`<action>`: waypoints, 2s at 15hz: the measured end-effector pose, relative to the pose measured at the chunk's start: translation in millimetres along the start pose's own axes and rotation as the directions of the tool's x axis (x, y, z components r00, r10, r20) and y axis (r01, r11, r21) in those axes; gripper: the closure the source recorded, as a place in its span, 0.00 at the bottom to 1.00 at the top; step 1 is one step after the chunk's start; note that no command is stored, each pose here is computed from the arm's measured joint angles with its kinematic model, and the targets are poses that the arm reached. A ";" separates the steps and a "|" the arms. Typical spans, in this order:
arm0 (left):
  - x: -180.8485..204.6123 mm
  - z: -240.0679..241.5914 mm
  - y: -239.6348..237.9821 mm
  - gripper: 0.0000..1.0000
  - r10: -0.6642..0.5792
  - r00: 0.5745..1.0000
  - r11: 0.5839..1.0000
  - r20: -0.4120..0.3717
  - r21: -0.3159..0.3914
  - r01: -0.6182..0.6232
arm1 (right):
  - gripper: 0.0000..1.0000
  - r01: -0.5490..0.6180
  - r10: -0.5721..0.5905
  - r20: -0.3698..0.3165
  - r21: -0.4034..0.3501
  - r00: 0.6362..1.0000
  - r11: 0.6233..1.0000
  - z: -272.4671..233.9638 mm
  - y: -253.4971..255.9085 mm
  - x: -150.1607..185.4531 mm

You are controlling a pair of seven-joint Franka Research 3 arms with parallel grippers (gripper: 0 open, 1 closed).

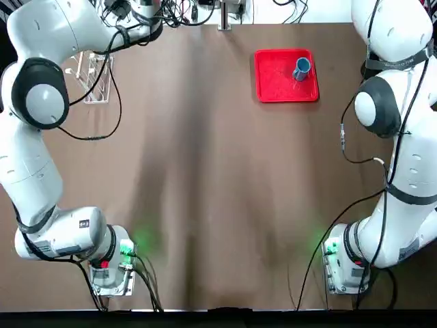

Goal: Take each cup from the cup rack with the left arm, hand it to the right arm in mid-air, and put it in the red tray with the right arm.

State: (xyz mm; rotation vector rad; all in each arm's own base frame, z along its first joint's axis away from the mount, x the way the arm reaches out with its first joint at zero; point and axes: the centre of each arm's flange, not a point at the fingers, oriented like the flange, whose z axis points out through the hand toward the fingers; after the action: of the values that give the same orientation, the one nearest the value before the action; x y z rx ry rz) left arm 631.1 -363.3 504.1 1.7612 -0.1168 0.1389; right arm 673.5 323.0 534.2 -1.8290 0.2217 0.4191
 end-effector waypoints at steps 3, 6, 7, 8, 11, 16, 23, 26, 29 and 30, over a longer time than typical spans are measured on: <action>0.1 -0.3 -0.2 0.26 -0.021 1.000 1.000 0.001 -0.005 0.021 | 0.81 0.015 -0.015 -0.004 0.005 1.000 1.000 -0.5 -0.6 0.4; 0.1 -0.5 -0.4 0.26 -0.037 0.999 0.999 0.001 -0.011 0.037 | 0.83 0.033 -0.033 -0.004 0.010 0.999 0.999 -0.8 -1.0 0.5; -0.1 -0.3 -0.9 0.26 -0.044 0.999 0.999 0.000 -0.016 0.044 | 0.83 0.034 -0.034 -0.005 0.010 0.999 0.999 -1.0 -1.3 0.4; -0.6 0.0 -2.0 0.25 -0.054 0.999 0.998 -0.002 -0.023 0.054 | 0.83 0.034 -0.034 -0.005 0.010 0.999 0.999 -1.1 -1.4 0.3; -0.9 0.8 -2.9 0.12 -0.065 0.998 0.997 -0.009 -0.032 0.065 | 0.91 0.037 -0.037 0.008 0.008 0.999 0.999 3.9 -1.7 -1.8; 5.6 -7.0 1.1 0.00 -0.064 0.997 0.997 -0.030 -0.042 0.063 | 0.92 0.037 -0.037 0.016 -0.003 0.999 0.999 11.0 0.9 -2.7; 21.0 -48.6 -22.9 0.00 -0.014 0.998 0.999 -0.064 0.050 0.018 | 0.92 0.071 -0.084 -0.048 -0.229 0.995 0.971 5.3 21.6 5.3; 16.8 -94.8 -59.2 0.00 0.060 0.998 0.967 -0.027 0.248 -0.051 | 0.92 0.149 -0.181 -0.059 -0.353 0.982 0.924 -4.1 31.8 10.7; 1.6 -130.7 -96.9 0.00 0.079 0.993 0.908 0.086 0.404 -0.108 | 0.92 0.213 -0.262 -0.050 -0.441 0.964 0.872 -18.7 44.4 19.4; -2.0 -146.3 -109.2 0.00 0.077 0.988 0.883 0.133 0.451 -0.130 | 0.92 0.234 -0.286 -0.038 -0.478 0.957 0.847 -21.5 52.4 23.9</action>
State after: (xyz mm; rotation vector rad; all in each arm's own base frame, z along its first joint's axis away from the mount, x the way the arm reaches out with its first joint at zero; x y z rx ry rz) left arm 641.9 -198.7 425.9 2.2393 -0.2790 0.1543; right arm 680.1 288.4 483.8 -2.3271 -0.0680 0.1869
